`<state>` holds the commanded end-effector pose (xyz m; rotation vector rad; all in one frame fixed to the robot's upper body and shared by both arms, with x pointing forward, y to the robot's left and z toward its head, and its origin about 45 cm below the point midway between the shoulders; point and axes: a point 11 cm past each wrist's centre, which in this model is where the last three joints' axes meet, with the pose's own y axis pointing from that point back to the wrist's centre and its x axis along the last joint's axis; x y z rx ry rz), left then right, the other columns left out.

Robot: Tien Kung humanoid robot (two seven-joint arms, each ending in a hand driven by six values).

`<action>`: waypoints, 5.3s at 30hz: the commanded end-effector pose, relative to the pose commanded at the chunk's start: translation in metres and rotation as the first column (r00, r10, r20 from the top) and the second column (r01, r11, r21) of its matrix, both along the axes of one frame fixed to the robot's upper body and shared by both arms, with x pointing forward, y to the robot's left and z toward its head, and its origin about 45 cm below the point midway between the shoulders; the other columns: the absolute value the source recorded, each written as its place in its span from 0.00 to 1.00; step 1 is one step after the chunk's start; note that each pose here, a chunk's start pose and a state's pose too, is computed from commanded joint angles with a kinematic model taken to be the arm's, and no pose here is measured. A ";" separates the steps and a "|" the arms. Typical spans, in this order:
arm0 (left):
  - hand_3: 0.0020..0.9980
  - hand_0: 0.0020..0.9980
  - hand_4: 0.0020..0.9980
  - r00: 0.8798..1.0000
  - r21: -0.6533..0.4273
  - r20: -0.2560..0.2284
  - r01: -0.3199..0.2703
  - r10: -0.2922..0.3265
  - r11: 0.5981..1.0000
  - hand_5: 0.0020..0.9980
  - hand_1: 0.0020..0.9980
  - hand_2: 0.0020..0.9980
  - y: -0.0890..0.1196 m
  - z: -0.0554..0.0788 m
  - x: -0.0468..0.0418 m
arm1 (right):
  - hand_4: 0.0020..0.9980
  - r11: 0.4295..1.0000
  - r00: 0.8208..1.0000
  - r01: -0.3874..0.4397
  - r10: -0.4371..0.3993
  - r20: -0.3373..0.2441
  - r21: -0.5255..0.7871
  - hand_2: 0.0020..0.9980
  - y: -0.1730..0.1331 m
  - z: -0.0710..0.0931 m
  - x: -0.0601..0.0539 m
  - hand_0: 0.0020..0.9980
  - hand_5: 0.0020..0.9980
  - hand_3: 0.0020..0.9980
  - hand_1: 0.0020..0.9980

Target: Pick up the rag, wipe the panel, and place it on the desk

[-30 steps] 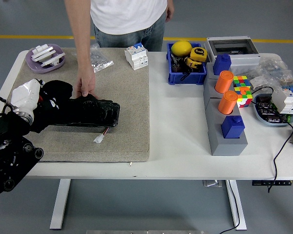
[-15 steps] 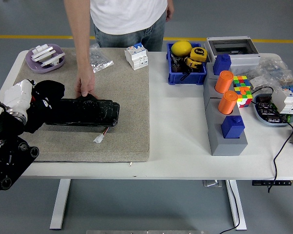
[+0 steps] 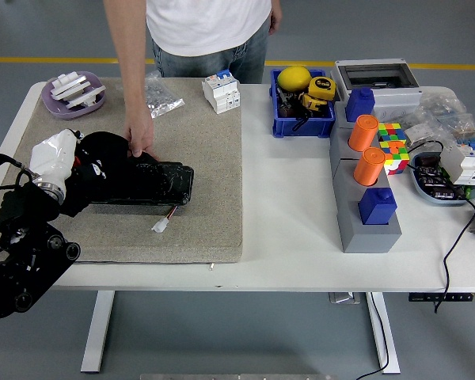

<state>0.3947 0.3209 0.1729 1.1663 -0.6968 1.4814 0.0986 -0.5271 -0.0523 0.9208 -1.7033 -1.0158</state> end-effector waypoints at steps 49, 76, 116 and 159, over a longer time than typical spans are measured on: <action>0.47 0.25 0.22 0.993 0.008 -0.023 0.114 -0.113 0.993 0.00 0.19 0.50 -0.046 -0.005 -0.0034 | 1.00 1.000 1.000 -0.004 0.004 -0.010 -0.005 0.64 -0.003 0.002 0.000 0.71 0.56 0.63 0.52; 0.47 0.25 0.21 0.991 0.053 -0.006 -0.135 0.135 0.989 0.00 0.19 0.50 0.052 0.002 -0.0004 | 1.00 1.000 1.000 0.002 -0.002 -0.001 -0.003 0.64 -0.002 0.001 0.001 0.71 0.56 0.63 0.52; 0.48 0.25 0.22 0.986 0.003 0.007 0.168 -0.168 0.986 0.00 0.19 0.50 -0.069 0.003 -0.0121 | 1.00 1.000 1.000 -0.001 0.001 -0.005 -0.009 0.64 -0.004 0.002 -0.001 0.71 0.56 0.63 0.52; 0.48 0.25 0.22 0.997 0.052 -0.033 0.076 -0.074 0.996 0.00 0.19 0.50 -0.032 -0.010 -0.0061 | 1.00 1.000 1.000 0.001 -0.001 0.001 -0.008 0.64 -0.004 0.003 0.002 0.71 0.56 0.63 0.52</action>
